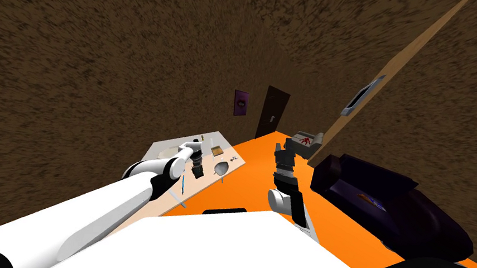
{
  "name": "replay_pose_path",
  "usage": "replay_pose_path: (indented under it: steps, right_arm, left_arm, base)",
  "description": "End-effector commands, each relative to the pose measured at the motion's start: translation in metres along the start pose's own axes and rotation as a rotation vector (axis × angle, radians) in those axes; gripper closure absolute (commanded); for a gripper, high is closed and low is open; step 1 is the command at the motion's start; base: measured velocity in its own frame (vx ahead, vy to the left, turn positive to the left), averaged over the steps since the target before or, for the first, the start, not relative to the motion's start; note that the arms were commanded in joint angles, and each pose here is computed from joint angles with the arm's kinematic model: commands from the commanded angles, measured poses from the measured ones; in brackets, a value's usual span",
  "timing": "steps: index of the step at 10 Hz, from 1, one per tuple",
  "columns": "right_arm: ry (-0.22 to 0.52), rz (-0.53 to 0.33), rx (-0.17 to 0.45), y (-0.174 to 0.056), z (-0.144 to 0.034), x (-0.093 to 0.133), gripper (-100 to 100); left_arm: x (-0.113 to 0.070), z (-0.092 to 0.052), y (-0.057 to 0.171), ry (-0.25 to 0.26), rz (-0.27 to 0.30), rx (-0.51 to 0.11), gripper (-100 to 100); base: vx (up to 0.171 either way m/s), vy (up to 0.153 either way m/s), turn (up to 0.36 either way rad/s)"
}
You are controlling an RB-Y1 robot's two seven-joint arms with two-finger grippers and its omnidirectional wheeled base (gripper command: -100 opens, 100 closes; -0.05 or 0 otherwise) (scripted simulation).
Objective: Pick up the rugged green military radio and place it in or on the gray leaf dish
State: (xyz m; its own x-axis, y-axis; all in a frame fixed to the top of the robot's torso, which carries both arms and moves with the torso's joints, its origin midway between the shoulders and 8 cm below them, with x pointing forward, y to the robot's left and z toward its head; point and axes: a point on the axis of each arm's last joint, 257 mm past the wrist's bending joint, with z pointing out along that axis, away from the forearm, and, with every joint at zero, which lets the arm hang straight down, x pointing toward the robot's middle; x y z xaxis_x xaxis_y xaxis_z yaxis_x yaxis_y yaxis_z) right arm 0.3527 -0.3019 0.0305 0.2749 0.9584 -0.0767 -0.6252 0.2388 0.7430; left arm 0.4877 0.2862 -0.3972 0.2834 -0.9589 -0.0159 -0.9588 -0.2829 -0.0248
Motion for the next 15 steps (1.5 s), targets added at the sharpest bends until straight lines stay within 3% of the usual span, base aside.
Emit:
replay_pose_path:
  steps: [1,2,3,5,6,10,11,12,15]
  right_arm:
    - [0.000,0.000,0.000,0.000,0.000,0.000,0]
    - [0.000,0.000,0.000,0.000,0.000,0.000,0]
    - [0.000,0.000,0.000,0.000,0.000,0.000,0]
    - [0.000,0.000,0.000,0.000,0.000,0.000,0]
    - [0.000,0.000,0.000,0.000,0.000,0.000,0]
    - [0.000,0.000,0.000,0.000,0.000,0.000,0]
    - [0.000,0.000,0.000,0.000,0.000,0.000,0]
    - [0.000,0.000,0.000,0.000,0.000,0.000,0]
    - [0.000,0.000,0.000,0.000,0.000,0.000,0]
  left_arm:
    - [0.000,0.000,0.000,0.000,0.000,0.000,-100]
    - [0.000,0.000,0.000,0.000,-0.001,0.000,0]
    - [-0.002,0.013,0.006,0.000,0.000,0.000,-100]
    - [-0.001,0.015,0.008,-0.001,0.000,-0.004,-100]
    - [-0.001,0.016,0.008,0.000,0.000,-0.002,100]
    - [-0.001,0.016,0.009,0.000,-0.001,-0.004,100]
    - [-0.001,0.016,0.009,0.000,0.000,-0.004,0]
    - [0.000,0.003,0.001,0.000,0.000,0.000,100]
    - [0.000,0.003,0.001,0.000,0.000,0.001,100]
  base:
    - [0.001,0.007,0.000]
    - [0.000,0.000,0.000]
    - [0.027,0.001,0.002]
    - [0.028,0.000,0.004]
    - [0.000,0.000,0.000]
    - [0.000,0.000,0.000]
    - [0.000,0.000,0.000]
    - [-0.029,-0.001,-0.006]
    - [-0.015,0.000,-0.004]
